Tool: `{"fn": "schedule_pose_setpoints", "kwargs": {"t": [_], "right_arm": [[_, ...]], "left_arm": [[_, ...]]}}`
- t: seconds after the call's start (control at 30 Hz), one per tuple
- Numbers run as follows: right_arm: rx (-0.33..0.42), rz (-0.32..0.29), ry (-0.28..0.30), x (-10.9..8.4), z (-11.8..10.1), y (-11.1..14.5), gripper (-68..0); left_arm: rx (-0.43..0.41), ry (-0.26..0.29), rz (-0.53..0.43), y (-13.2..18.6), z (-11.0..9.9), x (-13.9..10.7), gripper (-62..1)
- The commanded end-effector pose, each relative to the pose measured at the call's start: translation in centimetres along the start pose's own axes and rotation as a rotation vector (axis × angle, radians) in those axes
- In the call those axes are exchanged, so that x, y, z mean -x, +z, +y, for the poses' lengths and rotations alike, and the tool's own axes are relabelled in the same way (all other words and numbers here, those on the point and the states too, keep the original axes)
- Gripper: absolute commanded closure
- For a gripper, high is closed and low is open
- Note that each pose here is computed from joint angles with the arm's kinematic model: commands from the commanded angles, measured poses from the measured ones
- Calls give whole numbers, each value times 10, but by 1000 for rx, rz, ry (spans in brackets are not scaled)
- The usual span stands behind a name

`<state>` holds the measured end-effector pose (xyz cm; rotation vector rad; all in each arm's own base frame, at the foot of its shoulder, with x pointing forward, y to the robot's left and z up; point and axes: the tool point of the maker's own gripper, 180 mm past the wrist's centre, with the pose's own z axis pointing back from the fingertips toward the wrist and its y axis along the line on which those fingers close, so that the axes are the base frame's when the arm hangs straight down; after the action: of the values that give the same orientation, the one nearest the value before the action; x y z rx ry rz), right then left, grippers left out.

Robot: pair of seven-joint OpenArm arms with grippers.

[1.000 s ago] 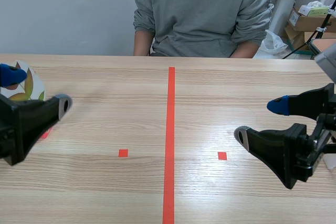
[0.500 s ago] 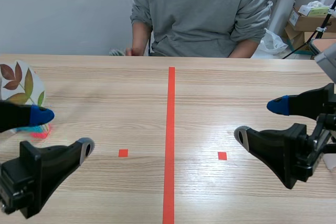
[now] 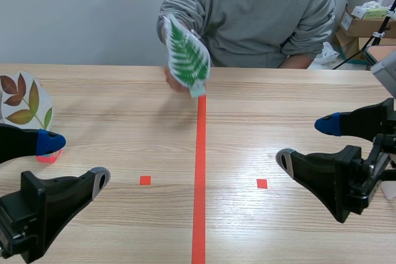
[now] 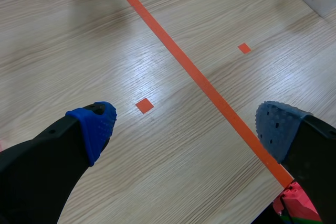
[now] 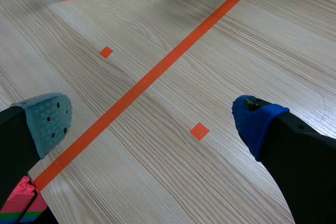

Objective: Do the leaf sorting experiment

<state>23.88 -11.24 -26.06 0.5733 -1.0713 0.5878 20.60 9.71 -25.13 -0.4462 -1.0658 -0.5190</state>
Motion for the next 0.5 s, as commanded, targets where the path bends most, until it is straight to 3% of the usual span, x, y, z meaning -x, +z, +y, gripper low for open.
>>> {"fn": "schedule_pose_setpoints", "kwargs": {"t": [0.0, 0.47], "right_arm": [[-2, -29, 27, -12, -3, 2, -634], [-2, -29, 27, -12, -3, 2, -634]], "left_arm": [[3, 2, -26, 0, 0, -7, -568], [4, 2, -14, 0, 0, -4, -568]]}}
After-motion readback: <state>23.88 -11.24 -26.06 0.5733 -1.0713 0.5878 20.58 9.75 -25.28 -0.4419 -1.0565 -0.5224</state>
